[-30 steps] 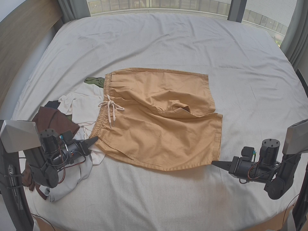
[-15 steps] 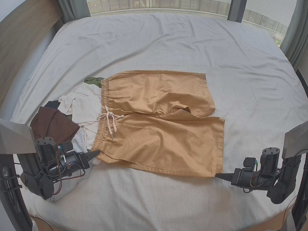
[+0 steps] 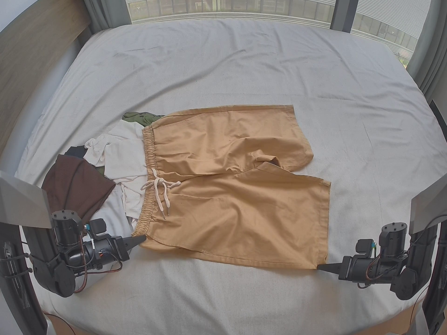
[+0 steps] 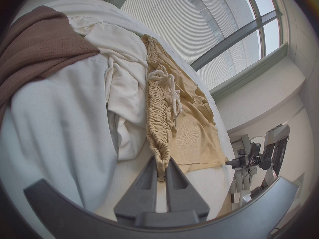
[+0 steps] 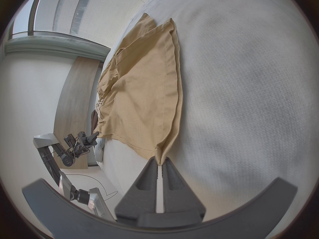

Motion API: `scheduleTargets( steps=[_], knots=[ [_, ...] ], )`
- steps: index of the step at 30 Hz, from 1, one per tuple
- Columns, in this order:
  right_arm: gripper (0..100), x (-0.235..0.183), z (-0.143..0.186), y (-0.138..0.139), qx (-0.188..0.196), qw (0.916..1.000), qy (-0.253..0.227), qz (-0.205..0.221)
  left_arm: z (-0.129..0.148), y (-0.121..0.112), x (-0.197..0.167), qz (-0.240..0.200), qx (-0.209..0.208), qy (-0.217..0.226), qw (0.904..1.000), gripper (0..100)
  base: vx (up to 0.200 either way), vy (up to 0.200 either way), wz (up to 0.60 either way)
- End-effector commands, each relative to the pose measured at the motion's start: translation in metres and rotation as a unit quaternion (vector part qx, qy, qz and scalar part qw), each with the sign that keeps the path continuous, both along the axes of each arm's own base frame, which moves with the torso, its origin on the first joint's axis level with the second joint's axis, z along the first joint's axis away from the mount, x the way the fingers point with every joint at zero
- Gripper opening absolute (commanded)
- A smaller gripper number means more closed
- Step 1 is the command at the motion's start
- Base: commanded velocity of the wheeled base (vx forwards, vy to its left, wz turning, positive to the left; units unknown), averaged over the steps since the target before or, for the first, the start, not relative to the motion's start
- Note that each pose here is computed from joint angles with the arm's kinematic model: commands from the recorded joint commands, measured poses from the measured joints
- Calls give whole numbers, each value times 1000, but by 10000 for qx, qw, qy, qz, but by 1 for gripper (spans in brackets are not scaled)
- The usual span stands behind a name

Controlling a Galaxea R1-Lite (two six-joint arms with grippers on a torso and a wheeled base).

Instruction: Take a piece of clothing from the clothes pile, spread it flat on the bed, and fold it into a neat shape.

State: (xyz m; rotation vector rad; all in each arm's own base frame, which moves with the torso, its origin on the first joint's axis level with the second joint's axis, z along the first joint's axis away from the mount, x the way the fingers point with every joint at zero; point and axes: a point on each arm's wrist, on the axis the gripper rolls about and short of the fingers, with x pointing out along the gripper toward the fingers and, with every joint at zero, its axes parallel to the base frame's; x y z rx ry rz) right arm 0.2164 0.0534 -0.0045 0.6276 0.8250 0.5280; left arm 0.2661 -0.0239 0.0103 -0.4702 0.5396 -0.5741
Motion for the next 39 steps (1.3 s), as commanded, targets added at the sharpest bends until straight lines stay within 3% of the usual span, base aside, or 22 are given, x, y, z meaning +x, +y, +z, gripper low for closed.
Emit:
scheduleTargets(
  steps=[1, 22, 39],
  knots=[
    [0, -7, -7, -2, -161, 9997, 115, 105, -5, 0, -10, -78, 135, 128, 9998, 0, 0, 0, 0],
    [0, -16, -15, -4, -463, 9976, 393, 322, -18, 0, -39, -401, 369, 570, 9969, 0, 0, 0, 0],
    [0, -21, -16, -5, -641, 9955, 514, 482, -33, 7, -55, -610, 822, 751, 9919, 0, 0, 0, 0]
  ],
)
